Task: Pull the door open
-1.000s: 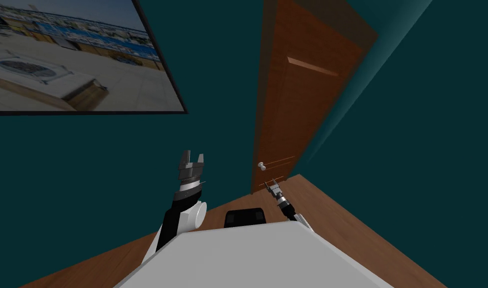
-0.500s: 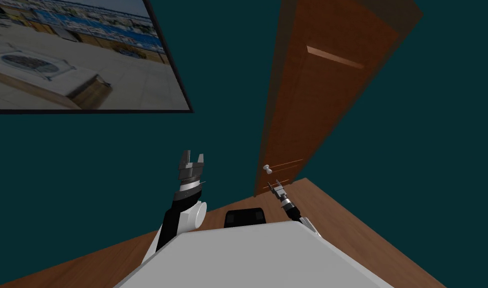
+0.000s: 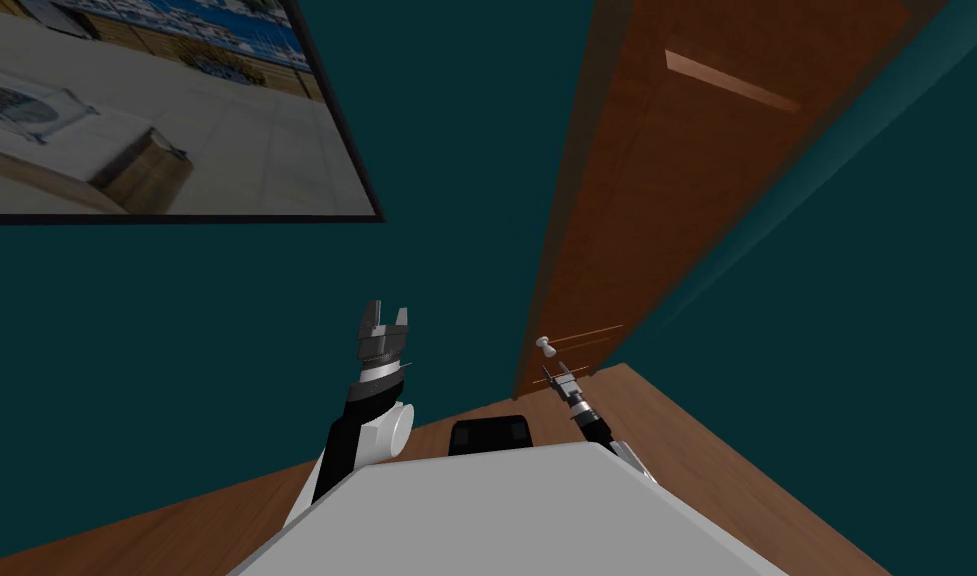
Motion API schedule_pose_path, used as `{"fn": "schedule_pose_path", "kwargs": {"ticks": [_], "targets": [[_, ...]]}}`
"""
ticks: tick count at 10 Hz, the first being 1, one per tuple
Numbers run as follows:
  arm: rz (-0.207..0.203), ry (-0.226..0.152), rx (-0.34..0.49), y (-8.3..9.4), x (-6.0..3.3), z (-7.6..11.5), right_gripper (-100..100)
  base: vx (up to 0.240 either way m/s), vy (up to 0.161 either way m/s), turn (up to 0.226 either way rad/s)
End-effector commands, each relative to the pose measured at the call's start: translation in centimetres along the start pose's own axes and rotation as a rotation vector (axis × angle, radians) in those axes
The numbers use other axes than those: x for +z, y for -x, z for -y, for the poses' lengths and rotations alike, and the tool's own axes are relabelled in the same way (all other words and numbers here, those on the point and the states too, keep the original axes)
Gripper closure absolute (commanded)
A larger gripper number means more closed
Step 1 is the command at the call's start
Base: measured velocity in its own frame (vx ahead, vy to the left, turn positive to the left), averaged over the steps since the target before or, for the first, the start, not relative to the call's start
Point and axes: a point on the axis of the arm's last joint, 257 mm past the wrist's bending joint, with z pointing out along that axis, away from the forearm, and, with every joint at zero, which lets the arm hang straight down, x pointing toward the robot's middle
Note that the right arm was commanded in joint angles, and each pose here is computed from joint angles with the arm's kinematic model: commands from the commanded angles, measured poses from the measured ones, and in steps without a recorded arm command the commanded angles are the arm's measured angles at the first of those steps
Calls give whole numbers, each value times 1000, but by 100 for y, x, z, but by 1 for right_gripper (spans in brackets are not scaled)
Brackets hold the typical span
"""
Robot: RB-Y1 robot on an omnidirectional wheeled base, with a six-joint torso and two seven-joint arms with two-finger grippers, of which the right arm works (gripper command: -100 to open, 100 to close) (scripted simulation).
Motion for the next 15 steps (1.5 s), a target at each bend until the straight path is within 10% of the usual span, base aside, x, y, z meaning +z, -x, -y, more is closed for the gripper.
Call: {"fn": "schedule_pose_path", "kwargs": {"ticks": [1,6,7,12,13,15], "targets": [[2,-18,0,-6,-63,129,-100,71,17,110],[-7,-62,14,-54,-293,360,-100,121,12,93],[-7,-62,14,-54,-293,360,100,-29,3,-24],[-7,-62,14,-54,-293,360,100,-6,-2,1],[-8,-53,7,-38,-369,382,-100,-131,-23,-42],[-5,-44,-1,-14,-408,398,-100,-195,-36,-33]]}}
